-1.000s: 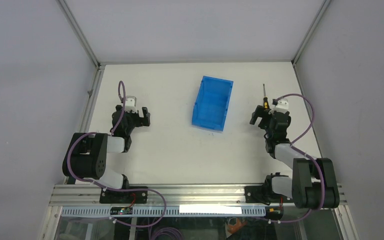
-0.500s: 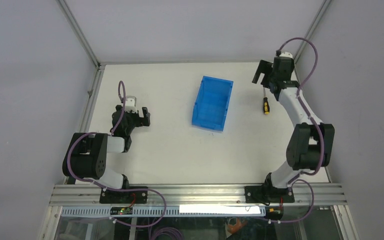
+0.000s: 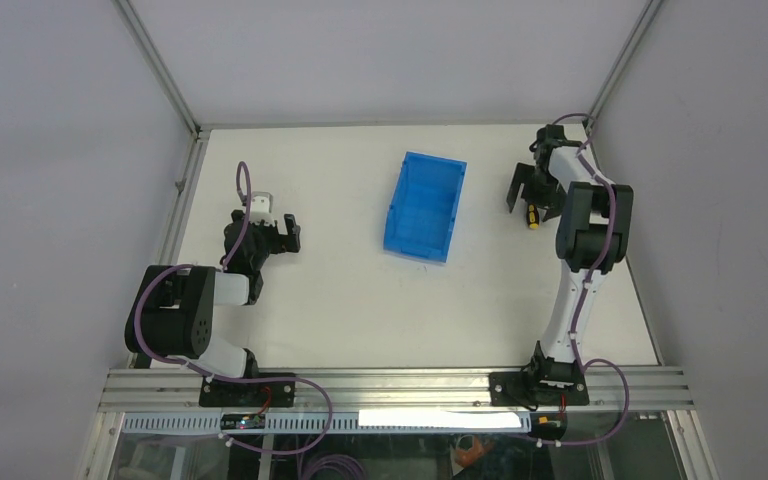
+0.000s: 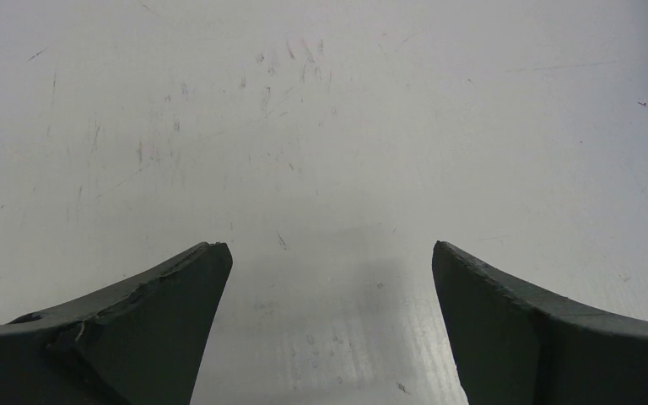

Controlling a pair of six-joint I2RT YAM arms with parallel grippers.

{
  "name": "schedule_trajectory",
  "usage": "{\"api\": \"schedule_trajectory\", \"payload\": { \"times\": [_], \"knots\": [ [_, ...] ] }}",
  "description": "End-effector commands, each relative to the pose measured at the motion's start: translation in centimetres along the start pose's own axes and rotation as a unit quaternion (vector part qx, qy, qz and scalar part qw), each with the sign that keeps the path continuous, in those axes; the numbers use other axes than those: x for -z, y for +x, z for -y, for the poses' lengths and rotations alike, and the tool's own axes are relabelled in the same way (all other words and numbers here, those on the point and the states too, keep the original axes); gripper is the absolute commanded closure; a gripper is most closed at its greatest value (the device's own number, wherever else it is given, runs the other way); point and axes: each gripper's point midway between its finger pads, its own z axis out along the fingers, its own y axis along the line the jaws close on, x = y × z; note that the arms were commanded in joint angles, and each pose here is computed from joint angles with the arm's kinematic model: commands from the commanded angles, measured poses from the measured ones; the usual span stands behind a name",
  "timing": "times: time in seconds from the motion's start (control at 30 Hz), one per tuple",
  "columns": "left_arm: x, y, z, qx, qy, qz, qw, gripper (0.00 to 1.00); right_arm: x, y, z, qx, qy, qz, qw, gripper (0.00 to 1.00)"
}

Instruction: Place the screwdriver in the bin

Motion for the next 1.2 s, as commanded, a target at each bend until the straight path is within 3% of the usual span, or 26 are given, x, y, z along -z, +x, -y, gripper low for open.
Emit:
{"api": "schedule_trajectory", "payload": {
  "times": [0.0, 0.13, 0.2, 0.23, 0.43, 0.87, 1.17],
  "knots": [
    [-0.4, -2.5, -0.1, 0.002, -0.003, 0.036, 0.999, 0.01, 0.3, 0.7, 0.7, 0.013, 0.006, -0.007, 1.000, 0.20],
    [-0.4, -2.5, -0.1, 0.002, -0.003, 0.036, 0.999, 0.01, -0.8, 1.2, 1.6, 0.011, 0.016, -0.015, 1.000, 0.76],
    [-0.4, -2.5, -0.1, 0.002, -0.003, 0.036, 0.999, 0.01, -0.6, 1.0, 1.7, 0.010, 0.016, -0.012, 1.000, 0.97],
    [-0.4, -2.5, -0.1, 0.002, -0.003, 0.037, 0.999, 0.01, 0.0, 0.7, 1.7, 0.010, 0.013, -0.007, 1.000, 1.00],
    [-0.4, -2.5, -0.1, 0.002, -0.002, 0.037, 0.999, 0.01, 6.9, -1.4, 1.3, 0.000, -0.007, 0.060, 0.998, 1.00],
    [-0.4, -2.5, -0.1, 0.002, -0.003, 0.037, 0.999, 0.01, 22.6, 1.7, -4.3, -0.032, -0.018, 0.143, 0.989, 1.00],
    [-0.4, -2.5, -0.1, 0.002, -0.003, 0.037, 0.999, 0.01, 23.9, 5.8, -16.3, 0.005, -0.114, 0.169, 0.979, 1.00]
  ]
}}
